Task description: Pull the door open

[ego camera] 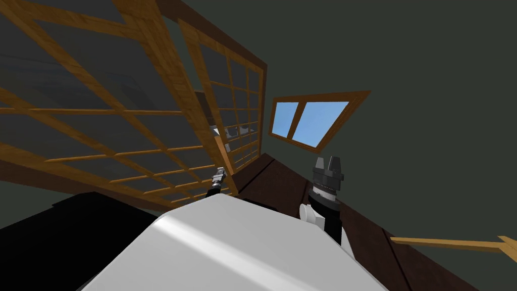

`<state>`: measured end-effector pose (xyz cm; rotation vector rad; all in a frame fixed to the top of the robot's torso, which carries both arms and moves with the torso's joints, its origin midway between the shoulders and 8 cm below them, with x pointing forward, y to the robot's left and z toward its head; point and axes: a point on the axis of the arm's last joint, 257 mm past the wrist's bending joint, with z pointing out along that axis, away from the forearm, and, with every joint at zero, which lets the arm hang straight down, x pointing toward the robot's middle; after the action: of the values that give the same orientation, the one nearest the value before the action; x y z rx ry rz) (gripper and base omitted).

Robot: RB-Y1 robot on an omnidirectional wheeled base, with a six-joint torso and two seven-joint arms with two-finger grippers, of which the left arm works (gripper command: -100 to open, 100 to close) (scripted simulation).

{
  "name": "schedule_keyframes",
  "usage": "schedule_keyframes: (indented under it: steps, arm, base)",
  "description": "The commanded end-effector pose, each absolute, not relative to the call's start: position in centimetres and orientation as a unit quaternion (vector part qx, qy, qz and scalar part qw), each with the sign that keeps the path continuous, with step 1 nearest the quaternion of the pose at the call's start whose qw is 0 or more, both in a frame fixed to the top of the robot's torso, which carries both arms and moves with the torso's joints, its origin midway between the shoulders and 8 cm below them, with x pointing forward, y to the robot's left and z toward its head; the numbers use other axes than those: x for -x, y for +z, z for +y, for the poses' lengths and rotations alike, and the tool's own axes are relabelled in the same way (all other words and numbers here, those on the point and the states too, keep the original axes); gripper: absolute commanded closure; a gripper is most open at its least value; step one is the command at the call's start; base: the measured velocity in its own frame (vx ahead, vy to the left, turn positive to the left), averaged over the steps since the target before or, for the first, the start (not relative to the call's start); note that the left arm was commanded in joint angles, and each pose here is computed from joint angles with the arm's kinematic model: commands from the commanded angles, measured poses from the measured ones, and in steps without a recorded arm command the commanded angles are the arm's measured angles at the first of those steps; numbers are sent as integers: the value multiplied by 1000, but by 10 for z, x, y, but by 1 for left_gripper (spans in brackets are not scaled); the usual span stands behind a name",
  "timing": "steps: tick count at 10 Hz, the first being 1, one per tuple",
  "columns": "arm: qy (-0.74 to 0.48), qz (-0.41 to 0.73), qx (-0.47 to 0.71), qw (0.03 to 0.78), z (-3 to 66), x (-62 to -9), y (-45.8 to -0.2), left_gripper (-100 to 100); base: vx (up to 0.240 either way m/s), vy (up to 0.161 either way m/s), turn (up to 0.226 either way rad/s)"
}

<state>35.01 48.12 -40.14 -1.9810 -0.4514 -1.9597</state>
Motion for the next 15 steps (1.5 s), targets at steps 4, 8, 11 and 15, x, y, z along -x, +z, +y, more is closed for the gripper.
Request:
schedule_keyframes:
  steps: [4, 8, 11, 15]
  arm:
    - [-693, -133, 696, 135, 464, -352, -399, 100]
    - [-699, -108, 699, 109, 447, -352, -398, 100]
    - [-699, -96, 702, 96, 437, -351, -400, 100]
    - [-703, -71, 704, 72, 421, -347, -398, 100]
  base:
    - [-191, 4, -59]
    - [-218, 6, -60]
    - [-157, 2, -40]
    - [-206, 39, -62]
